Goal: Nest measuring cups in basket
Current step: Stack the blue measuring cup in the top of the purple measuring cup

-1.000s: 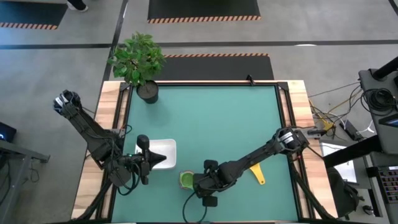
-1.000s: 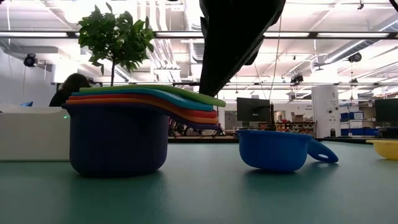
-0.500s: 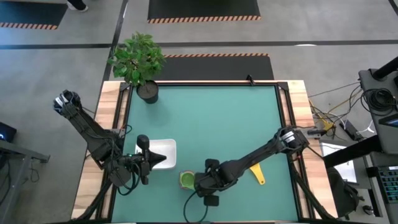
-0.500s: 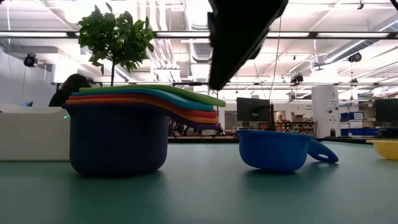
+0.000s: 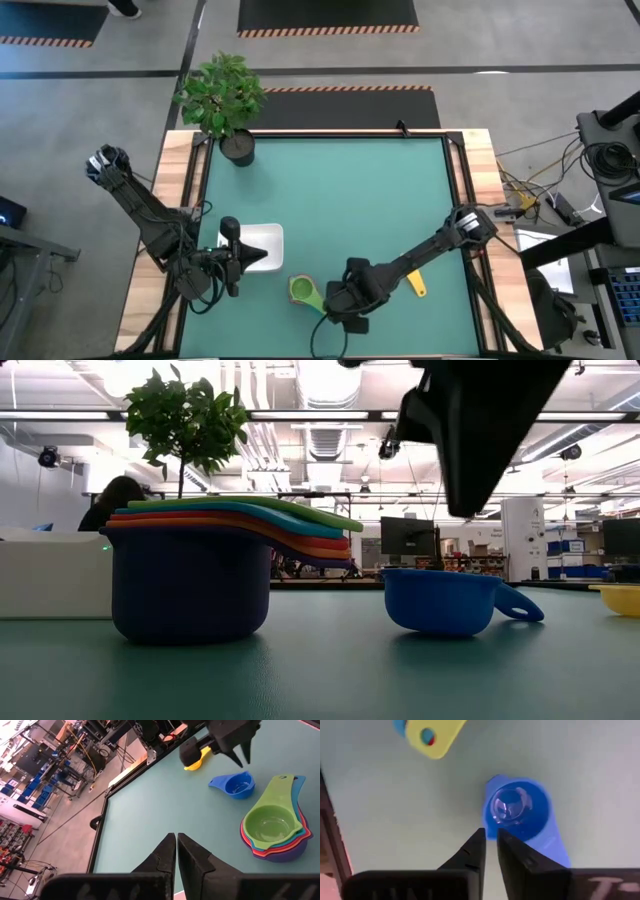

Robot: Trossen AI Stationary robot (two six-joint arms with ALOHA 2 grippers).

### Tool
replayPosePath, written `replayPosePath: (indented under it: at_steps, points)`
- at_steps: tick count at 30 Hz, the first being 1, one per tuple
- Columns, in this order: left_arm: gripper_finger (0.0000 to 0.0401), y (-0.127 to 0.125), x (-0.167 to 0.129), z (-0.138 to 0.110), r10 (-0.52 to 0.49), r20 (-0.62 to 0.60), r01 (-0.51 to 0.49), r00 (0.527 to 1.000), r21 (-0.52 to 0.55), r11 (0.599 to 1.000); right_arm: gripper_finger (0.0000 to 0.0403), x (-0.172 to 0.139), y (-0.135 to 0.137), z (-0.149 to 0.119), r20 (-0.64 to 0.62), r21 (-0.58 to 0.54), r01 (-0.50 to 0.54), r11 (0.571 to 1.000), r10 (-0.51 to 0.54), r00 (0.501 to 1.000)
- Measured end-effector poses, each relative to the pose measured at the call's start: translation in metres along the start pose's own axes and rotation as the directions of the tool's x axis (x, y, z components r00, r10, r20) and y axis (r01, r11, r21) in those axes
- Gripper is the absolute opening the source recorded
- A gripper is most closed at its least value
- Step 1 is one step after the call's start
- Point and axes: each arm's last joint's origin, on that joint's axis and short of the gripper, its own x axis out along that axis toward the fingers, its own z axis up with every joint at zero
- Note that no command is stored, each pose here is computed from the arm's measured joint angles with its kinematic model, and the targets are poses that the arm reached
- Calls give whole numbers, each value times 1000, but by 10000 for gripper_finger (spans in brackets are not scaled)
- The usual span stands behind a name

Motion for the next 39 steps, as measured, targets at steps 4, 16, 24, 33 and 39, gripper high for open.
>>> replayPosePath:
  at_steps: [4,16,24,33,39]
  points:
    - [0,0,0,0,0,0,0,1000,0,1000,77,1,9,-4,35,-44,28,999,-27,999]
    - [0,0,0,1,1,7,-1,1000,-9,1000,132,19,16,-4,60,-108,96,989,-90,994]
    - [0,0,0,1,2,10,-1,1000,-13,1000,131,21,16,-4,66,-151,115,982,-106,992]
    - [0,0,0,4,3,25,-2,1000,-34,999,121,34,11,-11,32,-158,133,978,-130,991]
    - [0,1,0,4,3,27,-2,1000,-37,999,119,40,11,-12,44,-156,127,980,-122,992]
